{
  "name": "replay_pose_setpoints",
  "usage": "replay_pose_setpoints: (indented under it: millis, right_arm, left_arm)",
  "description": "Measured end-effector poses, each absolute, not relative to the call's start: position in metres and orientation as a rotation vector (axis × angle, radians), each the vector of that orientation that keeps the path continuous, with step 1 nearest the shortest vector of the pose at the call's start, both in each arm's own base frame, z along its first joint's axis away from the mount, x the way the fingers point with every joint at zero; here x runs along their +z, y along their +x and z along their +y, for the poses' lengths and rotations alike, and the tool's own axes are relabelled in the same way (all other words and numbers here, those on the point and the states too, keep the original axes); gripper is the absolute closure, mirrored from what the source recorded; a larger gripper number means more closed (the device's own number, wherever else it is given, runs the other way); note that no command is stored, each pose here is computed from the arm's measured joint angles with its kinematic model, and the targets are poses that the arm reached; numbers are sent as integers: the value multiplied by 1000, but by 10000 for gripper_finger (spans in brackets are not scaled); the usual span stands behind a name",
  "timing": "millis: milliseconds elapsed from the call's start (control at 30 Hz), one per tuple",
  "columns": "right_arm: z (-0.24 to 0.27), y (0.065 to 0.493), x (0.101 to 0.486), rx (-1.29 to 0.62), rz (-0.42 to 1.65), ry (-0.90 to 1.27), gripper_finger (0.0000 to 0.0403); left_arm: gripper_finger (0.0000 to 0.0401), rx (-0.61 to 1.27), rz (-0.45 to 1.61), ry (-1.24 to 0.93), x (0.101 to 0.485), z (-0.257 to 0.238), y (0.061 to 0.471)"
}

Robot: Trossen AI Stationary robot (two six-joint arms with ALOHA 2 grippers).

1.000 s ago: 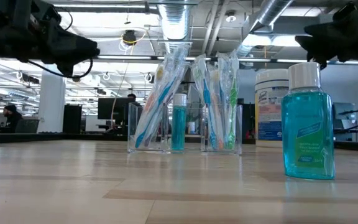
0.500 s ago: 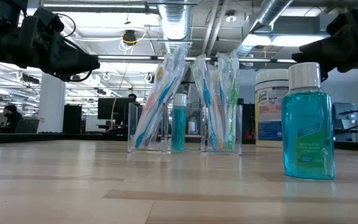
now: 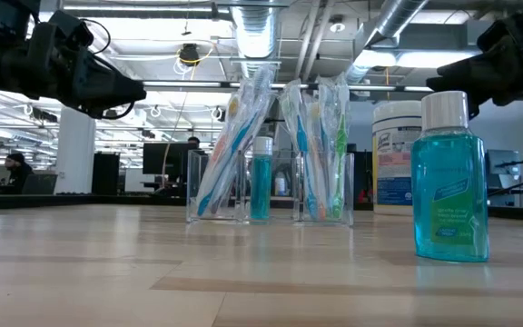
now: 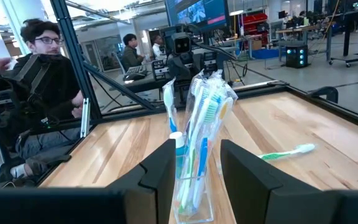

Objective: Pick & Place toothbrushing station
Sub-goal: Put the mouthwash into the transparent organizer

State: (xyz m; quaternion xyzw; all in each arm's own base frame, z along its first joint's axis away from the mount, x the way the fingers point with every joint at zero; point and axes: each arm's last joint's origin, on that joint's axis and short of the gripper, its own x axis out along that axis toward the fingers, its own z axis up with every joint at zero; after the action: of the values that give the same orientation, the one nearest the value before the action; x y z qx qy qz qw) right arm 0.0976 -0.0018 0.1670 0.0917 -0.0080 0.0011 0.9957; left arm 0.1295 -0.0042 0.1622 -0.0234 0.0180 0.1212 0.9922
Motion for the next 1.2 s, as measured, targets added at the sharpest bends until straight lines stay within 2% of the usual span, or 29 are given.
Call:
replay_pose_setpoints:
  millis: [367, 1200]
  right_arm:
    - [-2, 98, 167, 3, -16, 184, 285]
    - [-2, 97, 167, 3, -19, 184, 284]
  left_arm:
    - [297, 242, 0, -55, 166, -4, 127]
    - [297, 231, -318, -130, 197, -1, 102]
